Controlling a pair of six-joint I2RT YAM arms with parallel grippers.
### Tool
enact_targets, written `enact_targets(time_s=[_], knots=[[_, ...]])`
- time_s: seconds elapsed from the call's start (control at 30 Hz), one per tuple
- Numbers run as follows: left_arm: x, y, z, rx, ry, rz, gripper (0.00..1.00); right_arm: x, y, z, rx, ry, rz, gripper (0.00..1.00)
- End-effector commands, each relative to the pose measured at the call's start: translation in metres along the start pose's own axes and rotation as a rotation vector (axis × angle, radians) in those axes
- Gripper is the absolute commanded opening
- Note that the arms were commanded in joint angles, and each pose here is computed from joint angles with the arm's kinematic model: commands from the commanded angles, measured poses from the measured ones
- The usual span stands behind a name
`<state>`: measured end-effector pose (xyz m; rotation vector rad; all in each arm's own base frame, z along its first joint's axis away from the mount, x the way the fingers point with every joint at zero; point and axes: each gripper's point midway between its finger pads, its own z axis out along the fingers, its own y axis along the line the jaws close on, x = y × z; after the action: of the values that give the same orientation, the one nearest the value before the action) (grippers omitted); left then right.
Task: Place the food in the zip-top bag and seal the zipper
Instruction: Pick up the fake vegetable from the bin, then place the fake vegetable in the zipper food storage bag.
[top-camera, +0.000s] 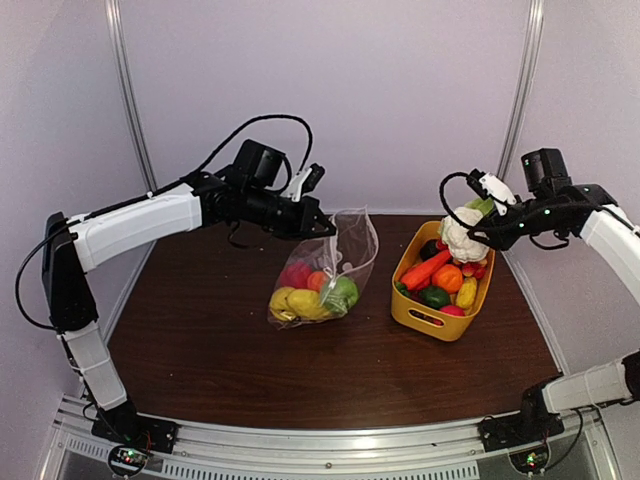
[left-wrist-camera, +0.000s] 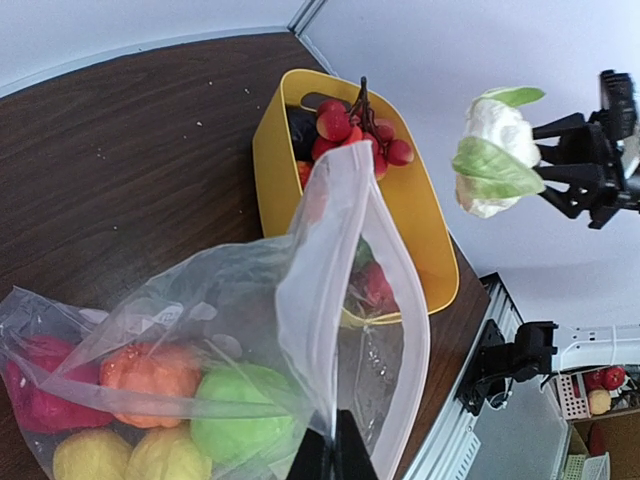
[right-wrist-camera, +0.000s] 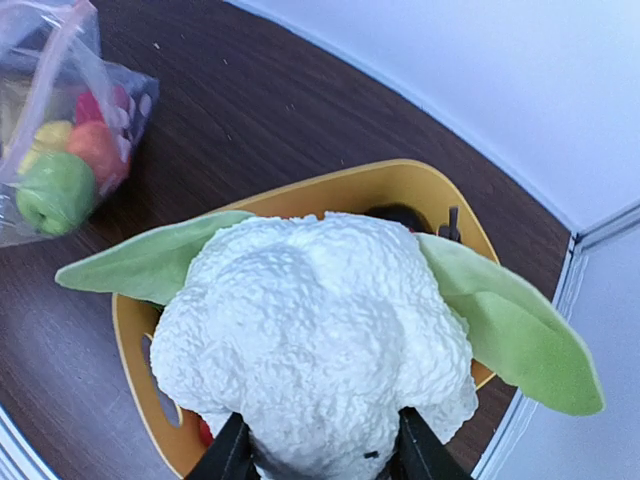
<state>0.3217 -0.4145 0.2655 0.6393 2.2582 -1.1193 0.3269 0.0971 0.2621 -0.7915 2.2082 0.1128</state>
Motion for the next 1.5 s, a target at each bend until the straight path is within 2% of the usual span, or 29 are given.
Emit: enact_targets(time_s=[0.0, 0.17, 0.27, 0.5, 0.73, 1.0, 1.17, 1.47], knots=[[-0.015, -0.018, 0.001, 0.041, -0.040, 0.037, 0.00, -0.029, 0.037, -0.031, -0.199, -0.130, -0.032, 0.34], [-0.018, -0.022, 0.003, 0.051, -0.042, 0.029, 0.00, -0.074, 0.075, -0.066, -0.440, -0.321, -0.069, 0.36], [-0.021, -0.024, 0.004, 0.056, -0.047, 0.024, 0.00, -0.099, 0.095, -0.081, -0.577, -0.388, -0.076, 0.36], [-0.027, -0.031, 0.004, 0.076, -0.064, 0.016, 0.00, -0.133, 0.126, -0.081, -0.792, -0.452, -0.047, 0.37], [-0.035, -0.040, 0.003, 0.108, -0.075, 0.019, 0.00, -0.167, 0.149, -0.064, -0.959, -0.542, 0.078, 0.38], [-0.043, -0.053, -0.008, 0.132, -0.100, 0.031, 0.00, -0.150, 0.162, -0.005, -0.921, -0.449, 0.099, 0.37], [-0.049, -0.066, -0.019, 0.174, -0.120, 0.036, 0.00, -0.131, 0.160, 0.017, -0.862, -0.392, 0.092, 0.37], [-0.056, -0.076, -0.033, 0.201, -0.160, 0.049, 0.00, -0.108, 0.137, 0.062, -0.622, -0.291, 0.086, 0.35]])
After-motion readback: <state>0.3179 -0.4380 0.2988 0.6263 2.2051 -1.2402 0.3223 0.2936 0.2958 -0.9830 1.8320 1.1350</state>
